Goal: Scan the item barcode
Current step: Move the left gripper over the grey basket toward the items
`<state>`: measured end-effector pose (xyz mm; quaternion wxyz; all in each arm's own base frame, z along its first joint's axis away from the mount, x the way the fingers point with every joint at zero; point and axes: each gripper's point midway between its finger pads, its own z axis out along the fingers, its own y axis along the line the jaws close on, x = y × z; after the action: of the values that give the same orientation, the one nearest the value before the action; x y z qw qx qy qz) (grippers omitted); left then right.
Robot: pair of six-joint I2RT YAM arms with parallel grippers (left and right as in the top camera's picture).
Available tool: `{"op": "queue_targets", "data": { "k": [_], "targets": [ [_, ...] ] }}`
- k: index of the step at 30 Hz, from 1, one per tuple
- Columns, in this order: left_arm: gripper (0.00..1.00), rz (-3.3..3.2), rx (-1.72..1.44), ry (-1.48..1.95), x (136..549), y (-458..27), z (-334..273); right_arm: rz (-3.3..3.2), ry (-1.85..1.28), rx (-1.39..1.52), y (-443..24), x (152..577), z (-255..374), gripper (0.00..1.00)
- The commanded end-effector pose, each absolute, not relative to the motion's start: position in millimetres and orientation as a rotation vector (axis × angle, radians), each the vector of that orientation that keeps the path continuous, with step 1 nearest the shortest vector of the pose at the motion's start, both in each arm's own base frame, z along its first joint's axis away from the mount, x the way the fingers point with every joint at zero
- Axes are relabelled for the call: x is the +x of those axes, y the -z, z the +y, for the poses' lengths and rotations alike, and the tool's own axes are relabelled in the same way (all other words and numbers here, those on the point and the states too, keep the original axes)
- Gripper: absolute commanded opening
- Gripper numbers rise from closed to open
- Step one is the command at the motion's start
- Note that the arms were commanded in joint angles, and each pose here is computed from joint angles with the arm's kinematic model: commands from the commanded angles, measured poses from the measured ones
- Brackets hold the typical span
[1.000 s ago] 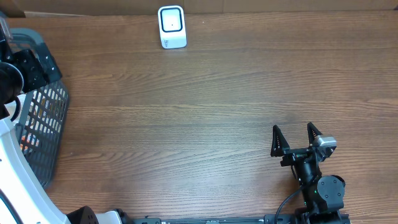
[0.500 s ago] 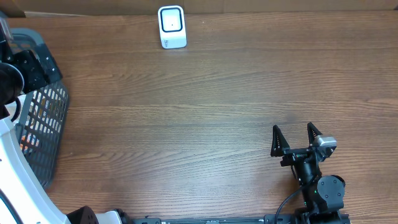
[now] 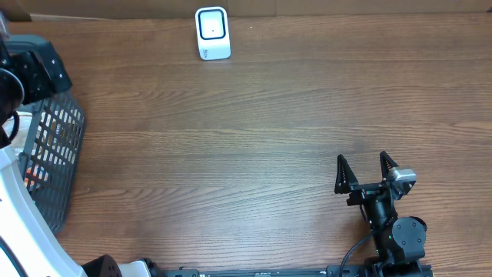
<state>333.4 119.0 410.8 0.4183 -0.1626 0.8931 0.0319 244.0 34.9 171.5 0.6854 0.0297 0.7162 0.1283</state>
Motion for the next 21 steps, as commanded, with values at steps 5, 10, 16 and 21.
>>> {"op": "queue_targets", "data": {
  "k": [5,10,16,21],
  "targets": [
    [1.0,2.167,-0.367,-0.108,333.2,-434.7,123.6,1.597,-0.286,0.07,-170.5,244.2,33.9,1.0],
    [1.0,2.18,-0.387,-0.139,327.5,-431.0,136.1,1.597,-0.286,0.07,-170.5,244.2,33.9,1.0],
    [0.98,2.216,-0.318,-0.166,324.6,-426.3,134.3,1.597,-0.286,0.07,-170.5,244.2,33.9,1.0],
    [0.99,2.245,-0.316,-0.153,325.5,-417.2,133.6,1.597,-0.286,0.07,-170.5,244.2,33.9,1.0]
  ]
}}
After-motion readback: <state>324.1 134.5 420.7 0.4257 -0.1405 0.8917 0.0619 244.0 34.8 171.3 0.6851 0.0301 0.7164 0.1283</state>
